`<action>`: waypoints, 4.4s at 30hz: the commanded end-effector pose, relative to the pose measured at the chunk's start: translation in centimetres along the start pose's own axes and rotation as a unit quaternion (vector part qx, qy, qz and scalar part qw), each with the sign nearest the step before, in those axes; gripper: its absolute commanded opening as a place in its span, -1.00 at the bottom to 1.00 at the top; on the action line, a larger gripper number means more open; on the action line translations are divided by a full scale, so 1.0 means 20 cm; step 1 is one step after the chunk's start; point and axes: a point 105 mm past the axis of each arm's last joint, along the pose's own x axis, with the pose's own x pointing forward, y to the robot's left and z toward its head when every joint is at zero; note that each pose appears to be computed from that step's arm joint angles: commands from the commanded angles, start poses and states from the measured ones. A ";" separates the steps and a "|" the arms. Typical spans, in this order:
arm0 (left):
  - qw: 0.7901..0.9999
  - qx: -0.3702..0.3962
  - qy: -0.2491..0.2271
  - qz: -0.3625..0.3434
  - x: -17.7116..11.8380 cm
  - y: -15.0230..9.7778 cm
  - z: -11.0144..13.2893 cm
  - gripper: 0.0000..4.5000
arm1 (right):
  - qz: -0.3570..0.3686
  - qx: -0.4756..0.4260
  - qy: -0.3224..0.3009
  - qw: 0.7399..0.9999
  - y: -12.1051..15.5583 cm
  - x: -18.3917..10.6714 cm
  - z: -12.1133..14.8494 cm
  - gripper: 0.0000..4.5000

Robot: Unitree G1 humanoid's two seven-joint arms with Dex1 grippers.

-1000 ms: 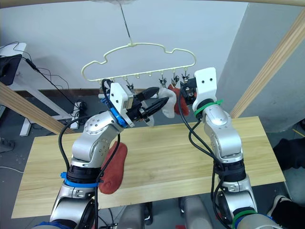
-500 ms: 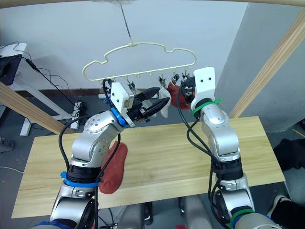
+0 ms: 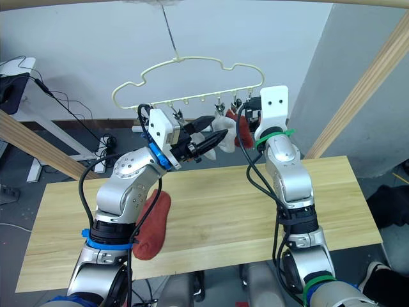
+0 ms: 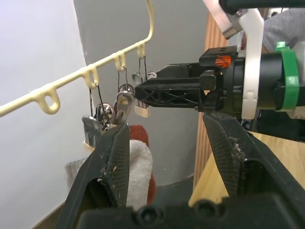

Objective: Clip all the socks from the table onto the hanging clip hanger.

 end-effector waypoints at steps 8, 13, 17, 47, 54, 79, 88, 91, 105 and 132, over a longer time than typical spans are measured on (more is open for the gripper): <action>1.000 0.017 -0.021 -0.012 0.02 -0.03 0.07 0.21 | -0.015 0.092 -0.032 0.995 -0.01 0.00 0.12 0.22; 1.000 0.016 -0.022 -0.013 0.02 -0.03 0.07 0.21 | -0.009 0.104 -0.031 0.994 0.01 0.01 0.12 0.22; 1.000 0.016 -0.023 -0.014 0.03 -0.03 0.07 0.21 | -0.003 0.110 -0.030 0.993 0.03 0.01 0.13 0.22; 1.000 0.008 -0.027 -0.013 0.04 -0.04 0.07 0.21 | 0.008 0.122 -0.009 0.993 0.10 0.02 0.11 0.22; 1.000 0.007 -0.026 -0.013 0.04 -0.04 0.07 0.21 | 0.008 0.124 -0.007 0.992 0.10 0.02 0.10 0.22; 1.000 0.006 -0.027 -0.015 0.05 -0.05 0.07 0.21 | 0.002 0.140 -0.005 0.990 0.14 -0.01 0.13 0.22; 1.000 0.006 -0.026 -0.015 0.05 -0.05 0.06 0.21 | 0.008 0.143 -0.003 0.990 0.17 -0.02 0.12 -0.06; 1.000 0.006 -0.026 -0.015 0.05 -0.05 0.06 0.21 | 0.011 0.141 -0.006 0.990 0.17 -0.02 0.13 -0.52; 1.000 0.004 -0.015 -0.007 0.00 -0.06 0.03 0.21 | 0.024 0.115 -0.012 0.993 0.17 -0.02 0.13 -0.94; 1.000 0.005 -0.018 -0.014 0.02 -0.08 0.03 0.21 | 0.017 0.104 -0.014 0.994 0.16 -0.01 0.14 -0.23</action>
